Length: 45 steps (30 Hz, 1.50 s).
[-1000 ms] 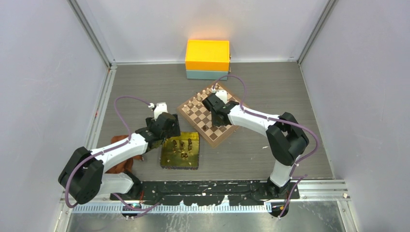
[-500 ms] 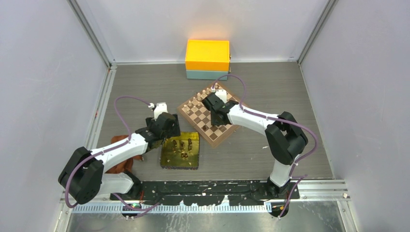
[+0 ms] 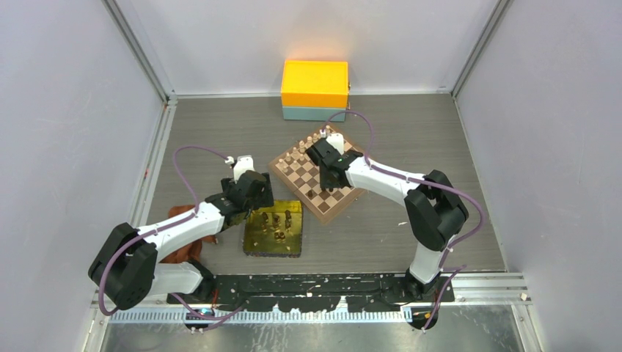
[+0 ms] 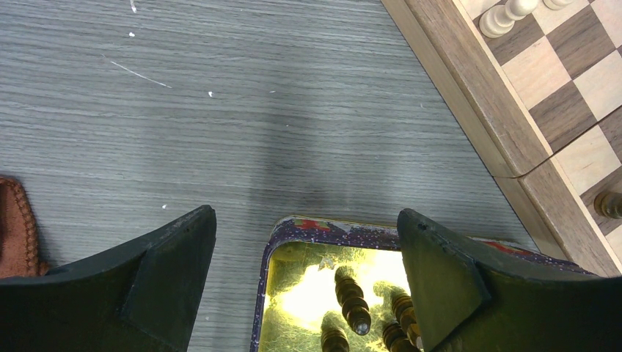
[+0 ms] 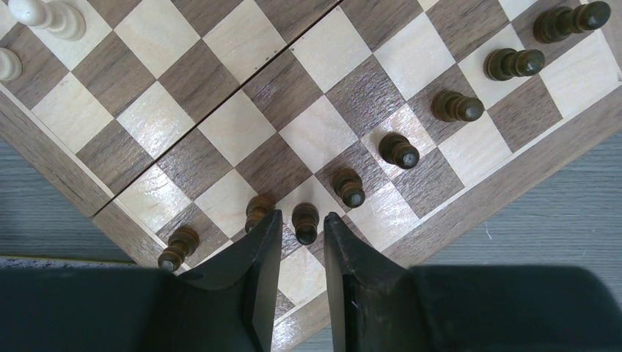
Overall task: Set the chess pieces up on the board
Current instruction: Place the chess piece on the chessboard, then adjust the chess piece on the chessboard.
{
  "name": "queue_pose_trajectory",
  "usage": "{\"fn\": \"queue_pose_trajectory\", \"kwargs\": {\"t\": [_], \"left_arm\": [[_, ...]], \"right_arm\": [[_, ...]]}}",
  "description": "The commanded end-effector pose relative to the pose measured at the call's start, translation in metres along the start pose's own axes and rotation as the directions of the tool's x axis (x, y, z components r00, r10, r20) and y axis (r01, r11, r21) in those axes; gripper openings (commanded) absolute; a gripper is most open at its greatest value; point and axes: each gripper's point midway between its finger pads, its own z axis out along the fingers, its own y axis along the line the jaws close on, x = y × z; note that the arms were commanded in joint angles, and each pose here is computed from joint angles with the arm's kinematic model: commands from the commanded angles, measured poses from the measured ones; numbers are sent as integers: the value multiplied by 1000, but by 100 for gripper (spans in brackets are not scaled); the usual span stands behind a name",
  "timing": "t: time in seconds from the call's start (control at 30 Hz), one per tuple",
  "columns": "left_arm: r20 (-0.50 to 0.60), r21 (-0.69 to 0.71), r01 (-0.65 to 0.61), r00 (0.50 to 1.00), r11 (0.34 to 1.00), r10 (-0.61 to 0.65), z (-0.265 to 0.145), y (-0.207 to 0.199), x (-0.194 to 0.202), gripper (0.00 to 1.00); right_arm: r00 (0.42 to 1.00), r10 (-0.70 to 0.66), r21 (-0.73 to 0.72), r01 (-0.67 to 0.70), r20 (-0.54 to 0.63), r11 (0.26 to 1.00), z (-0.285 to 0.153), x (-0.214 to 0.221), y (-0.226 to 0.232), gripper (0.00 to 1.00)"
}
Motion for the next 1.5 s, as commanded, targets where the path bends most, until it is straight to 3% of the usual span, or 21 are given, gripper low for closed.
{"fn": "queue_pose_trajectory", "kwargs": {"t": [0.0,1.47], "left_arm": [[50,16,39,998,999,-40,-3,-6,-15,94],[50,7,32,998,999,-33,-2,-6,-16,94]], "right_arm": [[996,22,-49,-17,90,999,-27,-33,11,33],[999,-23,-69,24,29,997,-9,-13,31,31]]}}
